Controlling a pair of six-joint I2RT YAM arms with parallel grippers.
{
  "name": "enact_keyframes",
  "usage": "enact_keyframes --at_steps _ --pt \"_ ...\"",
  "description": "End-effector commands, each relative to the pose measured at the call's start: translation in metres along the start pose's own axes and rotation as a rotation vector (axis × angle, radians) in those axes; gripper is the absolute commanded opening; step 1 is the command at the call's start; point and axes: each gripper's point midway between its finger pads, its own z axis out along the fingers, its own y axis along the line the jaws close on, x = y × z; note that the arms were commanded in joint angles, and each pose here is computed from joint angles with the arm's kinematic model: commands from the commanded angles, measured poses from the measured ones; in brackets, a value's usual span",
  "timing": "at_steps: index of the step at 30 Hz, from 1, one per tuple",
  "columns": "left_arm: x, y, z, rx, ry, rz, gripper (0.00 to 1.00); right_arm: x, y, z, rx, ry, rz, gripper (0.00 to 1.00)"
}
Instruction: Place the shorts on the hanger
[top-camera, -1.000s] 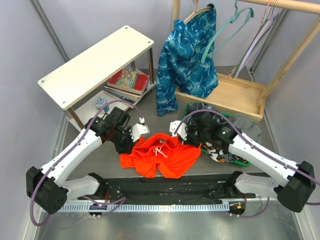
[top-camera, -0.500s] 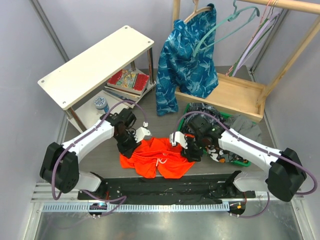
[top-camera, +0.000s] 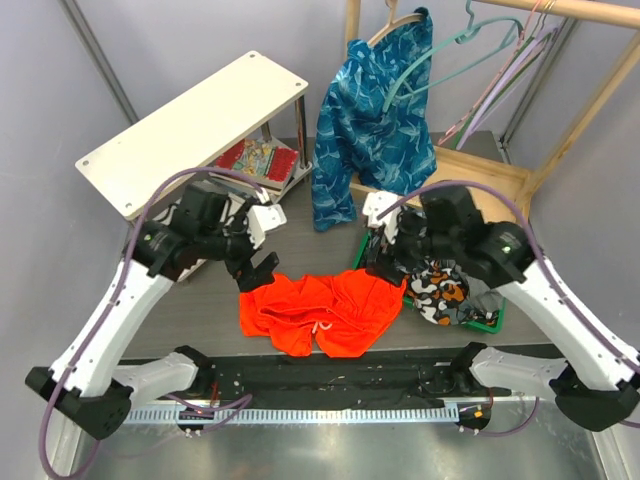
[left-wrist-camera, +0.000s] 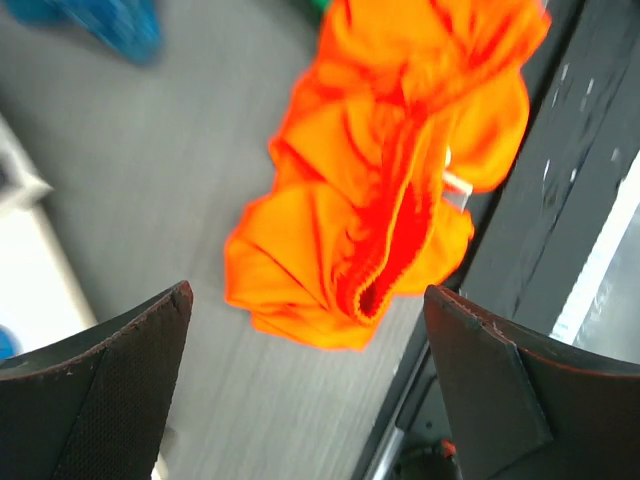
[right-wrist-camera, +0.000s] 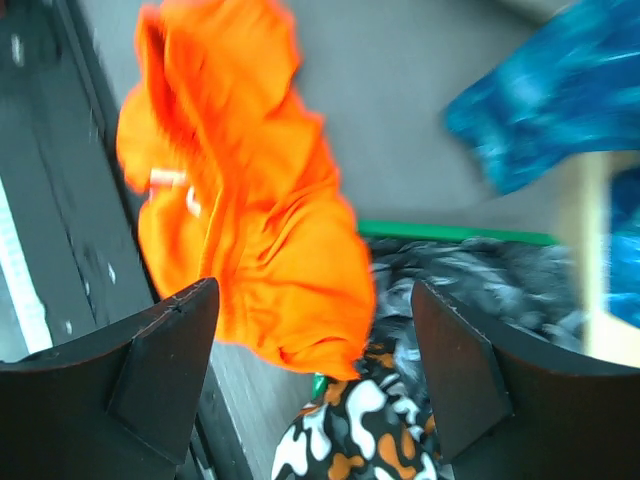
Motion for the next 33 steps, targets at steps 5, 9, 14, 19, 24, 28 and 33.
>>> enact_keyframes --at_steps 5,9,14,19,24,28,33 --pt "-0.055 0.004 -0.039 -0.091 -0.186 -0.06 0.97 -0.103 -0.054 -0.083 0.354 -0.305 0.191 0.86" --pt "-0.069 0.013 -0.049 -0.141 -0.239 -0.067 0.97 -0.134 -0.101 -0.122 0.593 -0.502 0.377 0.87" --pt "-0.081 0.015 -0.055 -0.149 -0.279 -0.087 0.98 -0.165 -0.152 -0.168 0.762 -0.721 0.606 0.86" --pt "-0.085 0.012 -0.058 -0.143 -0.309 -0.086 0.98 -0.178 -0.192 -0.196 0.87 -0.847 0.726 0.86" --pt "-0.088 0.01 -0.057 -0.13 -0.332 -0.087 0.98 -0.191 -0.224 -0.213 0.915 -0.991 0.786 0.84" --pt "-0.092 0.006 -0.061 -0.123 -0.354 -0.079 0.99 -0.192 -0.256 -0.205 0.918 -1.044 0.862 0.83" --pt "-0.091 0.004 -0.063 -0.122 -0.364 -0.073 0.99 -0.191 -0.296 -0.187 0.911 -1.15 0.94 0.8"
